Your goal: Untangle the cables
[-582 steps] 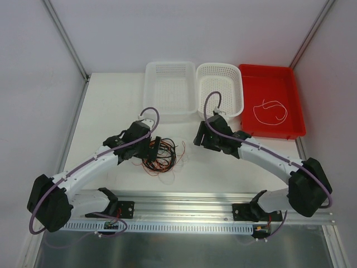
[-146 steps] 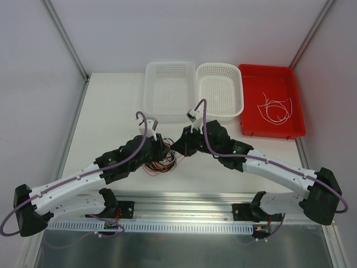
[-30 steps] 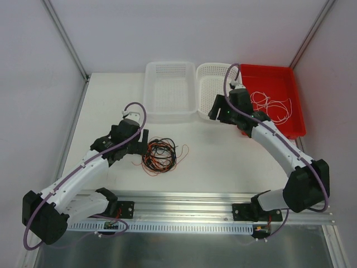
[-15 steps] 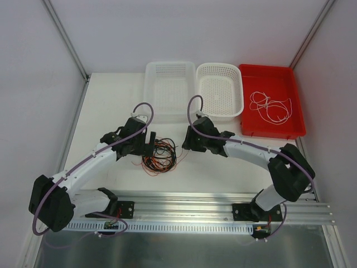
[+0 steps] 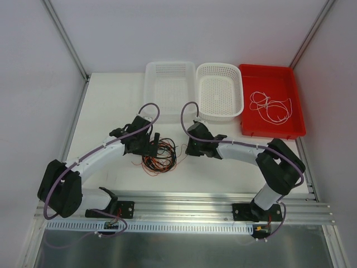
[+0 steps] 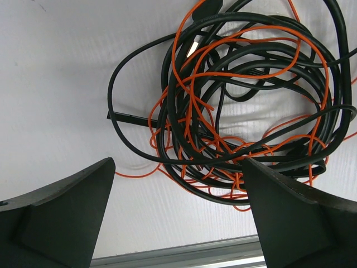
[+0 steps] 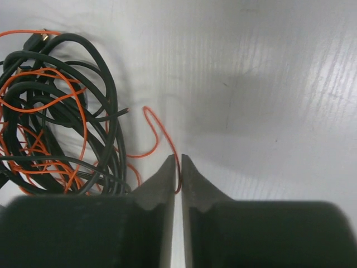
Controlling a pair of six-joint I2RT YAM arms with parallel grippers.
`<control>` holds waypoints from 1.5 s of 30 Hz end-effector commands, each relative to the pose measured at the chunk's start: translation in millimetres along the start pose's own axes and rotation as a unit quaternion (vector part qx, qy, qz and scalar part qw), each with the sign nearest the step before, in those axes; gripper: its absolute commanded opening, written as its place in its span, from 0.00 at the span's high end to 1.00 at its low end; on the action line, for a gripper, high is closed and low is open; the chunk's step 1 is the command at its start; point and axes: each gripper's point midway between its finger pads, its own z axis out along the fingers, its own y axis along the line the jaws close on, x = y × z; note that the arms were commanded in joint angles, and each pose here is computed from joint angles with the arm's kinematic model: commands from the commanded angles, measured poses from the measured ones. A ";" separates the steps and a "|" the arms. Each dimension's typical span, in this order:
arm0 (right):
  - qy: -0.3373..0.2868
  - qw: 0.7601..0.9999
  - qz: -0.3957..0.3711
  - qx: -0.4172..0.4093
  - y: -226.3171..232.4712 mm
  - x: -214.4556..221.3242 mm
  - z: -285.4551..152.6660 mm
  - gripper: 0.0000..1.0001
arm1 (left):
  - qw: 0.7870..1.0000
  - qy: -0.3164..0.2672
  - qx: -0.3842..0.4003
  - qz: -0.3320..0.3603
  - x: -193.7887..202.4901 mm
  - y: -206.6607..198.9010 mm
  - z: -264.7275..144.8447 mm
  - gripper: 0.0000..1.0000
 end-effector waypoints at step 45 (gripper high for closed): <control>-0.562 0.806 -0.182 0.037 -24.4 -223.2 -552.3 0.99 | 0.990 0.086 -0.111 0.024 18.5 33.4 24.0 0.01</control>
